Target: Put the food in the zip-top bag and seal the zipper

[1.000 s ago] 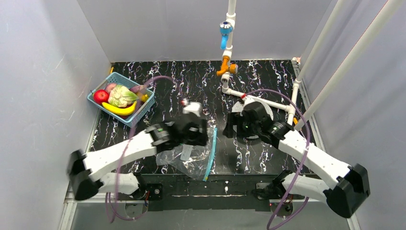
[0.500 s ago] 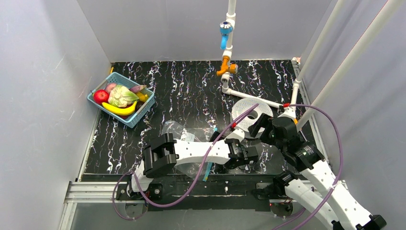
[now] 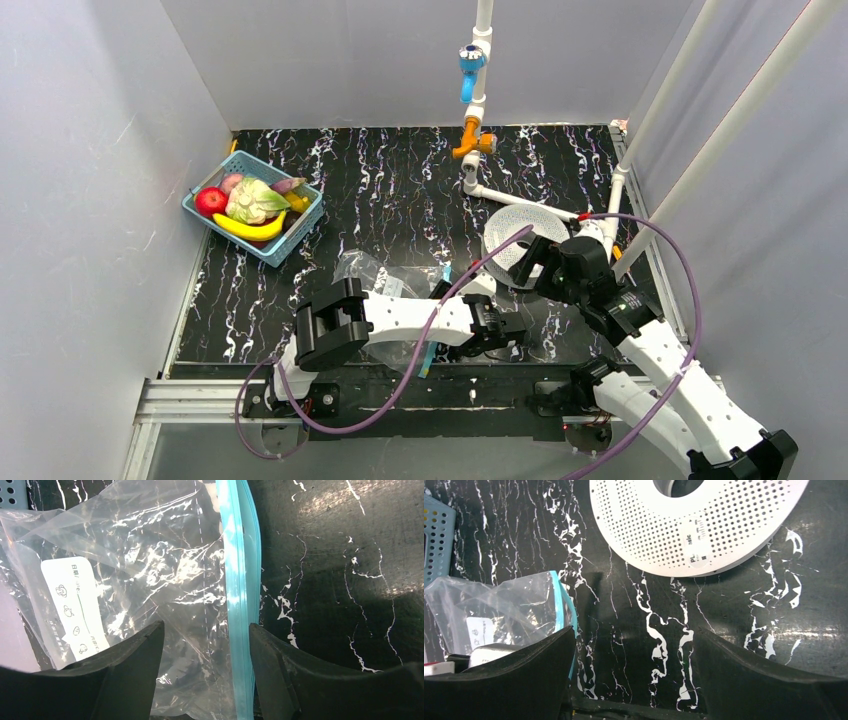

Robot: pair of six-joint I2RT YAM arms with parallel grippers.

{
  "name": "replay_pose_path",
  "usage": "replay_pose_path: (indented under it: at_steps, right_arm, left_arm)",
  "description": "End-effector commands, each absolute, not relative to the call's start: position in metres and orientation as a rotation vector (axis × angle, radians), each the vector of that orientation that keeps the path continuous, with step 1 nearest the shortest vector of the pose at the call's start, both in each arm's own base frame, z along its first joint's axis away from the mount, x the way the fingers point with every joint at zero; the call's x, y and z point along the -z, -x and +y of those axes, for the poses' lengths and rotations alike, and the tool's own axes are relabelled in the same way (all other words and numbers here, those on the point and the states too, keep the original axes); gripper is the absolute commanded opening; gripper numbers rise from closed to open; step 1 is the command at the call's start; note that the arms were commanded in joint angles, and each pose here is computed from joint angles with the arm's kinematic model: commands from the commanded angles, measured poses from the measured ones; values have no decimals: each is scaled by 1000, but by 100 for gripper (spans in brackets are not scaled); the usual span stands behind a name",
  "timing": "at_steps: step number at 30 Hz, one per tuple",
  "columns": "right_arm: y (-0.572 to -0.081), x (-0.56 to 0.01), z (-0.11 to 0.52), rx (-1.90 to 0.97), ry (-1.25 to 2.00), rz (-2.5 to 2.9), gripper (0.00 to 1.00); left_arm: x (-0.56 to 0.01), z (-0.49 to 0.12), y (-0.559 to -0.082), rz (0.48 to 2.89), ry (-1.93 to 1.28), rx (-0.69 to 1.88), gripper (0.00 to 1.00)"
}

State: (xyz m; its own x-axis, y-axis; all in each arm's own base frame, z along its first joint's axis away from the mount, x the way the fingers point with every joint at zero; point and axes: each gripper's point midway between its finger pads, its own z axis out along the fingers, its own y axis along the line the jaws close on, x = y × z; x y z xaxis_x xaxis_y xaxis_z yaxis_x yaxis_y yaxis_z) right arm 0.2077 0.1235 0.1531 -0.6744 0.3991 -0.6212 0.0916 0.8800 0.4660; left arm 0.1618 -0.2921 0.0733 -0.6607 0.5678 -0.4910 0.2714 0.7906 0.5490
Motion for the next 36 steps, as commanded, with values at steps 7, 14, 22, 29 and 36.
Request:
replay_pose_path:
  at_steps: [7,14,22,29,36]
  right_arm:
    - [-214,-155,140,-616,-321,2268,92]
    - [-214,-151,144,-628,-294,2290,92]
    - [-209,-139,155,-674,-208,2350,92]
    - [-201,-167,204,-1009,48,2288,96]
    - [-179,-215,265,-1372,368,2237,98]
  left_arm:
    - [-74,-287,-168,2256,-623,-604,43]
    - [-78,-279,-169,2251,-612,-600,6]
    - [-125,-283,-161,2290,-503,-297,0]
    - [-148,-277,-159,2331,-313,72,0]
    - [-177,-257,-165,2262,-98,339,0]
